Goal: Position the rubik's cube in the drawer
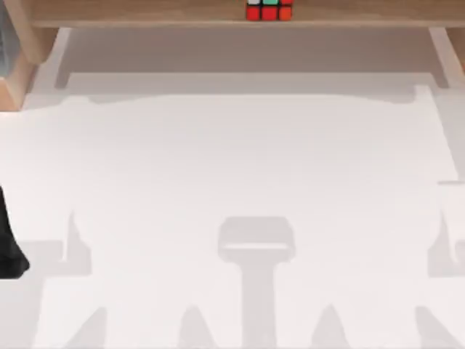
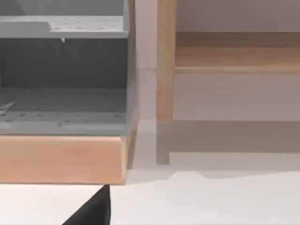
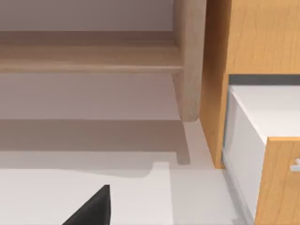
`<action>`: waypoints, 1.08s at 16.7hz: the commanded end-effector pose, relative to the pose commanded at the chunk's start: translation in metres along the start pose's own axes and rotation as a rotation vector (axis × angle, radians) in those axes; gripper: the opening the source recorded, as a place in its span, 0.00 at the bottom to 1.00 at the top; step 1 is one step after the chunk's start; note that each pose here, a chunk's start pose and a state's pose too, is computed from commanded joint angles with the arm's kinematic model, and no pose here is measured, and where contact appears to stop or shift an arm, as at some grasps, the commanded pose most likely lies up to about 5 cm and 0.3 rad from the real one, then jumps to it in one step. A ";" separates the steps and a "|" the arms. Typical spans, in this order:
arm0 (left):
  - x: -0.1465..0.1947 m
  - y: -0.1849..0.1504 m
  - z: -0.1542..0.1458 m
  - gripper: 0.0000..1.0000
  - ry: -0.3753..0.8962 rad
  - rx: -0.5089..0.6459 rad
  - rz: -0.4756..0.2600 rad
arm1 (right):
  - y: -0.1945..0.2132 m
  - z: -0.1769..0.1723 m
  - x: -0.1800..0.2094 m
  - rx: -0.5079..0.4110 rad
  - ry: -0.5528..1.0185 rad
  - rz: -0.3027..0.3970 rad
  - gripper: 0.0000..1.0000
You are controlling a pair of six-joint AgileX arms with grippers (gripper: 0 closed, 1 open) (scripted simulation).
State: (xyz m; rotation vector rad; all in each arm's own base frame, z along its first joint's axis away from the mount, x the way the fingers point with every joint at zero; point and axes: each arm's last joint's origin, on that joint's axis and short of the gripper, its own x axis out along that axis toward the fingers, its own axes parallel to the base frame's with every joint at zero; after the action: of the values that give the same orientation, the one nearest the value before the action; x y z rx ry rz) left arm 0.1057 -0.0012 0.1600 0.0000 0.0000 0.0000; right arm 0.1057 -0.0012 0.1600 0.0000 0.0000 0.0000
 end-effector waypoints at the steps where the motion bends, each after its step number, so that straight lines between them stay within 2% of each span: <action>1: 0.000 0.000 0.000 1.00 0.000 0.000 0.000 | 0.000 0.000 0.000 0.000 0.000 0.000 1.00; 5: 0.000 0.000 0.000 1.00 0.000 0.000 0.000 | 0.001 0.010 0.002 0.000 -0.003 0.000 1.00; 10: 0.000 0.000 0.000 1.00 0.000 0.000 0.000 | 0.010 0.053 0.020 -0.003 0.004 -0.003 1.00; 14: 0.000 0.000 0.000 1.00 0.000 0.000 0.000 | 0.029 0.095 0.061 -0.007 0.005 -0.006 1.00; 18: 0.000 0.000 0.000 1.00 0.000 0.000 0.000 | 0.065 0.122 0.122 -0.007 0.000 -0.009 1.00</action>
State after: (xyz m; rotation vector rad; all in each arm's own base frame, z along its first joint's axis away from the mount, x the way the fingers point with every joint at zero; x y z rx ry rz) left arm 0.1057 -0.0012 0.1600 0.0000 0.0000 0.0000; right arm 0.2277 0.0642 0.2823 -0.0067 0.0002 -0.0093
